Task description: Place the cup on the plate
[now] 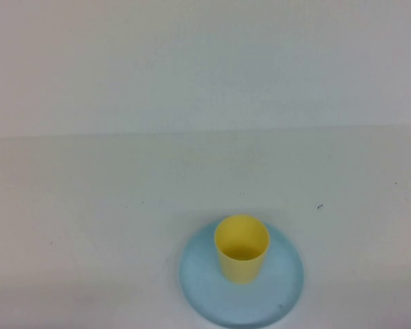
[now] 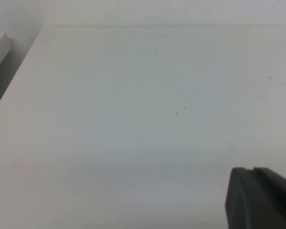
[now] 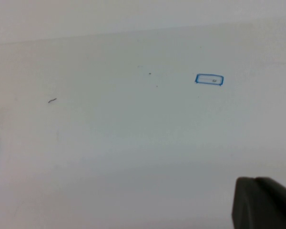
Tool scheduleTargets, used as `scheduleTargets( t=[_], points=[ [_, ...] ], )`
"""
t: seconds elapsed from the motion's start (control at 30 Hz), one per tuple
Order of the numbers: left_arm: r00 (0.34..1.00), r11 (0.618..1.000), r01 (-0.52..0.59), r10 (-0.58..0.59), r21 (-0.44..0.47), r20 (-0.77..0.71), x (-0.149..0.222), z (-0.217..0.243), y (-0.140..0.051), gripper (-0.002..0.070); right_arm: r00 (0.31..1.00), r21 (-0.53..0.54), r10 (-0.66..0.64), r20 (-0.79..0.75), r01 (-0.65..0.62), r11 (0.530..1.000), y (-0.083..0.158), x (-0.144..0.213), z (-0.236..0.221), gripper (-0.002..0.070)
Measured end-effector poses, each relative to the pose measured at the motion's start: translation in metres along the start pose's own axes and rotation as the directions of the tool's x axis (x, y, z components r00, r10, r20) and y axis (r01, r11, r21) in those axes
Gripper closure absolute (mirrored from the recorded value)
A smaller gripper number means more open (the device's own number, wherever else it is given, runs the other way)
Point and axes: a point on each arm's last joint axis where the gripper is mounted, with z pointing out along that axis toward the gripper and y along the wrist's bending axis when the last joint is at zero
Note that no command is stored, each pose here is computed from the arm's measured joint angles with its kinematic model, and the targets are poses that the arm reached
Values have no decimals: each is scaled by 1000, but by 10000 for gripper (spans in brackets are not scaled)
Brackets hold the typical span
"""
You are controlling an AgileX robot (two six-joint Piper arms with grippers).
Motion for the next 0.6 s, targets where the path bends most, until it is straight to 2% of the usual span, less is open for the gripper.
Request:
scheduleTargets(
  t=[0.6],
  points=[
    [1000, 1000, 0, 0, 0, 0, 0, 0, 0, 674, 999, 20, -36, -7, 36, 999, -2, 1, 0, 676]
  ],
)
